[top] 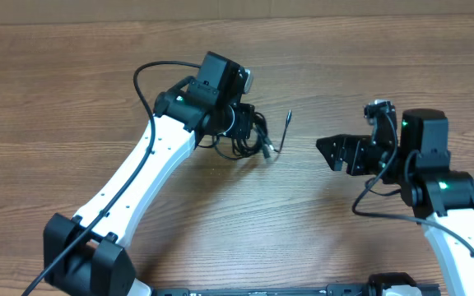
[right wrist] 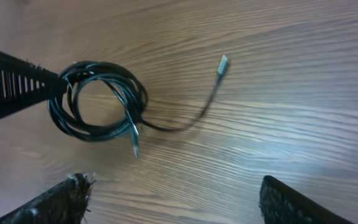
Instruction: Untangle cables
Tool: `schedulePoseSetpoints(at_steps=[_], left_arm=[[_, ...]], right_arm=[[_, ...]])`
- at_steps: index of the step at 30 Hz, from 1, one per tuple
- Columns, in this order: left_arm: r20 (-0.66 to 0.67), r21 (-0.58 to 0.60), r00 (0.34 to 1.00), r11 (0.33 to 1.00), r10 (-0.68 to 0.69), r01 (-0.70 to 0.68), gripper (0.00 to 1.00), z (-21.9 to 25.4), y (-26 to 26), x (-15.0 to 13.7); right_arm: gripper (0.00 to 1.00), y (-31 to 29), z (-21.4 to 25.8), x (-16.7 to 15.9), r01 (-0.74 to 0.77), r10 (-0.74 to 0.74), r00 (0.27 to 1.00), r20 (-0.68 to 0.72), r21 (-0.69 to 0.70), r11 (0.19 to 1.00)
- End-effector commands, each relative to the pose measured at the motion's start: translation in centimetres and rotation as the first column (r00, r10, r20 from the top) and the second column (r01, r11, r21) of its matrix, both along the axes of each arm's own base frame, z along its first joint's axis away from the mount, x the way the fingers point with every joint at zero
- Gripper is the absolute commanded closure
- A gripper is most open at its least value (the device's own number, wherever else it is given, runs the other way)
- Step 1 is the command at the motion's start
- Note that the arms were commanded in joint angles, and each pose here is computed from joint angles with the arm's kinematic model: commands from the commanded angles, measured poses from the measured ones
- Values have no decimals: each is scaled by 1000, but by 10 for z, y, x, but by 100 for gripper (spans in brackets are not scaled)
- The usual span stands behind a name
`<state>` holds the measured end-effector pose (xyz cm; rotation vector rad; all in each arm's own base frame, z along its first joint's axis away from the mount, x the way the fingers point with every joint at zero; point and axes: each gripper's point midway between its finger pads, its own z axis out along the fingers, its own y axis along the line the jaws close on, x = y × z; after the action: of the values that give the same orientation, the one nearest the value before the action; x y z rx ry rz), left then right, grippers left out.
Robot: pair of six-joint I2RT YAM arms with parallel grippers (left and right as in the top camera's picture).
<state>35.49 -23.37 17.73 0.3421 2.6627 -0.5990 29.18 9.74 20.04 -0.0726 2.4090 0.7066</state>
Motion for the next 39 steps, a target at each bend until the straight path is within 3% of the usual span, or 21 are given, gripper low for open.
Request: schedulePoseSetpoints(at_steps=[1,7,13,17,19,21,22,28,35,36,39], left_arm=[[74,-122,990,984,-122,130,96,42,-21,-14],[135,-233,974,950,-183,210,96,75,-34,-26],[144,-371,947,872,-286,319,96,98,-53,-47],[131,-435,931,824,-342,364,96,106,-60,-60],[128,-444,928,817,-349,368,96,108,-61,-62],[129,-420,936,837,-327,350,96,104,-56,-56],[123,-396,946,859,-300,324,96,99,-50,-50],[86,-105,996,994,-2,11,96,58,22,-6],[88,131,964,957,250,-260,96,36,97,11],[80,142,956,946,283,-292,96,34,103,10],[34,100,958,952,286,-288,96,33,97,6]], right_arm=[[17,27,11,4,-103,102,994,28,67,992],[43,58,0,13,-196,194,980,35,67,978],[41,88,-1,22,-278,272,958,94,66,958],[48,95,8,37,-286,273,946,174,57,956],[60,93,10,44,-264,252,947,201,38,964],[88,87,9,51,-223,217,954,209,6,975],[96,83,7,53,-200,198,958,206,-12,980],[96,44,-21,59,43,-35,996,81,-108,993],[96,14,-42,50,229,-237,971,-28,-179,957],[96,22,-41,48,190,-198,979,-42,-147,971],[96,74,-23,30,-136,136,991,-6,17,991]])
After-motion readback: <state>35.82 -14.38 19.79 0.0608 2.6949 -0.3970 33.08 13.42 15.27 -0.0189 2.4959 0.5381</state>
